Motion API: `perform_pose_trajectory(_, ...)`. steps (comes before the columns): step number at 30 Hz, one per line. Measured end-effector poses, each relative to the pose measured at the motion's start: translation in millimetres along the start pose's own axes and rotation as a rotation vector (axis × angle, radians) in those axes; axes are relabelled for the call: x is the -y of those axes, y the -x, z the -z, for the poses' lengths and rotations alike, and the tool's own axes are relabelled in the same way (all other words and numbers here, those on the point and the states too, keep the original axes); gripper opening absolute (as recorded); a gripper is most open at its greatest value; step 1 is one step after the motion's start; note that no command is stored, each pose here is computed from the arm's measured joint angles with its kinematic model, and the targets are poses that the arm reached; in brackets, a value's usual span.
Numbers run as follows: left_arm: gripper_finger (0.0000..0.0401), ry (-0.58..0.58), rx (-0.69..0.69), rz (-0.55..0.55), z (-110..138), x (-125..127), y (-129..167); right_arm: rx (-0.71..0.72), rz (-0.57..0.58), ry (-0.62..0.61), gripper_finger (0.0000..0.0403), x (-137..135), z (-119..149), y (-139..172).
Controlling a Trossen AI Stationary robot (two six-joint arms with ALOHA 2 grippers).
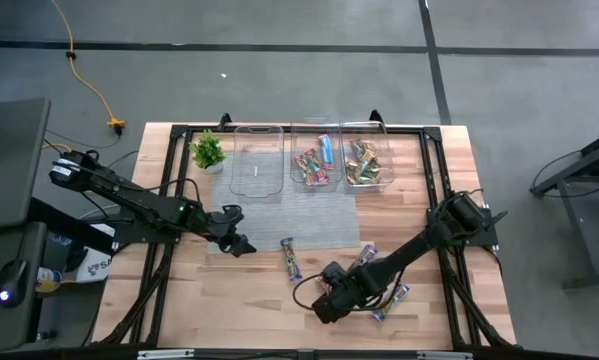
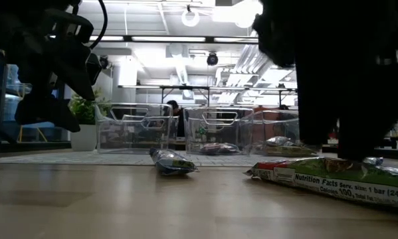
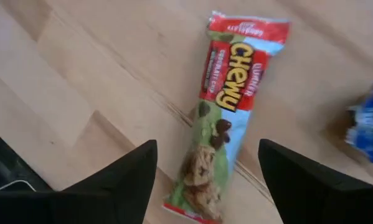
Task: Pick and place Granola Bars by type
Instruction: Put the red granola bar into the middle transparent bin
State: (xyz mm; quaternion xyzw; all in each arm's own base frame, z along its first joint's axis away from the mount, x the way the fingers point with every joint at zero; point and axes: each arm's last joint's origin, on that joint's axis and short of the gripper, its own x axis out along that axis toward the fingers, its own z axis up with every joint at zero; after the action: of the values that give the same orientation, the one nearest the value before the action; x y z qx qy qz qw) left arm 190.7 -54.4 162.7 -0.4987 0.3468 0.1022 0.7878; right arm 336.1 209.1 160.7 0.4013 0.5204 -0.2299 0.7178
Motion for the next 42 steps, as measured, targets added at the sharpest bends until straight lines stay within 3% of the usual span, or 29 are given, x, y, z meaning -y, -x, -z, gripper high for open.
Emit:
perform_pose_trajectory(4, 0.0271, -0.017, -0.013, 0.004, 0, 0, 0, -0.042, -0.067, -0.033, 0.0265, 5, -6, -12)
perform_pose_trajectory(17, 0.0271, -0.08, -0.02, 0.008, 1, 0, 0, -0.116, -0.051, -0.087, 0.0261, 19, -19, -34)
perform_pose_trajectory(42, 0.0271, -0.087, -0.011, 0.001, 0, 0, 0, -0.119, -0.033, -0.068, 0.0175, 22, -19, -38)
